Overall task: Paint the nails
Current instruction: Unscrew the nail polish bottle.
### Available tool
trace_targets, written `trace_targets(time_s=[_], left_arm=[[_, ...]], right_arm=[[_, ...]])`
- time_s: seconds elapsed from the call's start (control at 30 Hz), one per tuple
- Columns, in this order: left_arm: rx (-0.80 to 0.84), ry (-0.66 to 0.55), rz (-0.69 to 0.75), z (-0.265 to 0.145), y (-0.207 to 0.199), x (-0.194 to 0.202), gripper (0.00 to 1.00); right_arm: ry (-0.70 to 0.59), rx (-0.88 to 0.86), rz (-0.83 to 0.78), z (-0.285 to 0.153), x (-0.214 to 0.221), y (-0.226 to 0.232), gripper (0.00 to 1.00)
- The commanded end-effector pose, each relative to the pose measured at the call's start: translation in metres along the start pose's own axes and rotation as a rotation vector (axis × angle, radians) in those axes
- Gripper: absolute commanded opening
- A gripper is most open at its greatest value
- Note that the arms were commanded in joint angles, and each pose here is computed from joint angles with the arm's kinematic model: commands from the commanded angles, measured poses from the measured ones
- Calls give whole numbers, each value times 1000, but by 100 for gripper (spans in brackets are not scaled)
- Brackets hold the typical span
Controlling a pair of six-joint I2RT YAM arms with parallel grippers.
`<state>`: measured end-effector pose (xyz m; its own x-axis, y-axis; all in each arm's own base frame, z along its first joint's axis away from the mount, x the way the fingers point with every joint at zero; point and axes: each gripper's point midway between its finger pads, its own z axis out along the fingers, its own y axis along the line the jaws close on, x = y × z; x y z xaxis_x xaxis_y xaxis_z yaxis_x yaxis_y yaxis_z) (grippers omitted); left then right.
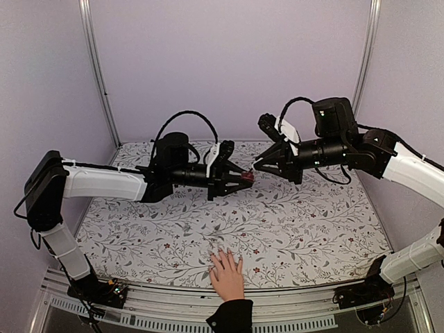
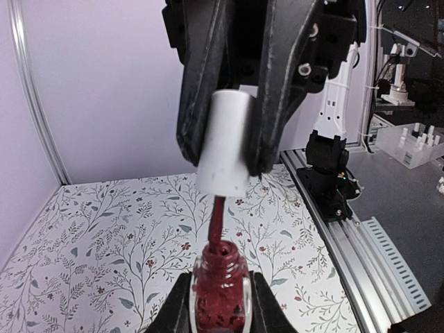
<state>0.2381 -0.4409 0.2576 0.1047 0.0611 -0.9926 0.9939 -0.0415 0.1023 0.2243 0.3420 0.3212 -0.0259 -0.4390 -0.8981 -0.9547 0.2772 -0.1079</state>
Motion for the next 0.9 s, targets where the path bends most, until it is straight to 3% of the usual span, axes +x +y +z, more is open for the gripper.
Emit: trace_targets(time_s=[0.0, 0.87], left_arm=[[-14, -22, 19, -4, 5, -9, 0], [-14, -27, 10, -4, 8, -9, 0]], right_arm=[[-18, -5, -7, -8, -8, 4, 0], [-28, -37, -11, -13, -10, 11, 0]])
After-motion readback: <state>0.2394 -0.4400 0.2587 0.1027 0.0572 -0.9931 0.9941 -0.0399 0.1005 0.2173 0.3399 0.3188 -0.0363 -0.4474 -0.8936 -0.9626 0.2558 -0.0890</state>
